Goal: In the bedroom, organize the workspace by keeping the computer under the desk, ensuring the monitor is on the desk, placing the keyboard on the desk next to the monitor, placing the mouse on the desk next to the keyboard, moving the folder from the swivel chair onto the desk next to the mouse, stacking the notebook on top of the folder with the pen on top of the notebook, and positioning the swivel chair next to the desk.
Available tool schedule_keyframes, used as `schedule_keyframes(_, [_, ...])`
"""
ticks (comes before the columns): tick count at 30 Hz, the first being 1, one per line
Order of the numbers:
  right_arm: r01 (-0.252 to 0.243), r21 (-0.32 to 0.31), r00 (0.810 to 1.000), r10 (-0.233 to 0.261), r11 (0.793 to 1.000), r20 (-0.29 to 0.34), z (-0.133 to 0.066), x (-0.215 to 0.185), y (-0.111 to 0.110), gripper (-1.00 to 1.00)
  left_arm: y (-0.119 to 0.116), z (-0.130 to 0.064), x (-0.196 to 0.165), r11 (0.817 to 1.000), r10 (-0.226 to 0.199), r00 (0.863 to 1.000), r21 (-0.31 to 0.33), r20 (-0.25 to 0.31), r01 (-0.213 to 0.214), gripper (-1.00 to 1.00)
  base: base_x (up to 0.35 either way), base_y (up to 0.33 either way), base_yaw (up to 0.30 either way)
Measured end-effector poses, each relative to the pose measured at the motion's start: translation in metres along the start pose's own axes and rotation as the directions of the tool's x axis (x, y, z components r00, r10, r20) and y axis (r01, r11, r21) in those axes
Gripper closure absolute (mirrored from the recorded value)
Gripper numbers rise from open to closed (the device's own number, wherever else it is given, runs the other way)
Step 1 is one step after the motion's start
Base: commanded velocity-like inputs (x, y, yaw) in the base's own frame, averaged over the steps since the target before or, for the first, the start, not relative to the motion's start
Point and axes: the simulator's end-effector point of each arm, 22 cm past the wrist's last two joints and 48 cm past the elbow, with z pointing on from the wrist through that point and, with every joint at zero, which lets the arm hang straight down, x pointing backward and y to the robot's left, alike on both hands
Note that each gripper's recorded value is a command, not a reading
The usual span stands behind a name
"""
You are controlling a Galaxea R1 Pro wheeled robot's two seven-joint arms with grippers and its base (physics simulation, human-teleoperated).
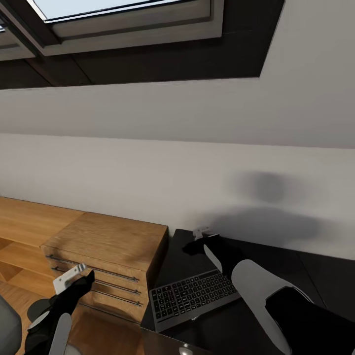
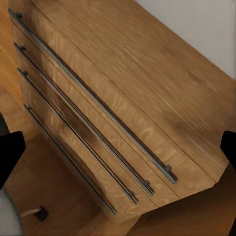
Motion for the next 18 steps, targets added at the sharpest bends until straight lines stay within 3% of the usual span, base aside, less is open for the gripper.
schedule_keyframes(5, [0.001,0.001,1.000,-0.001,1.000,0.001,0.000,0.000,0.000,-1.00,0.003,-0.009,-0.001,1.000,0.001,1.000,0.001,0.010,-0.001,-1.00,0.000,0.000,0.000])
schedule_keyframes(18, [0.003,0.002,1.000,-0.003,1.000,0.002,0.012,0.007,-0.002,-1.00,0.004,-0.001,0.008,1.000,0.000,1.000,0.003,0.013,0.000,-1.00,0.000,0.000,0.000])
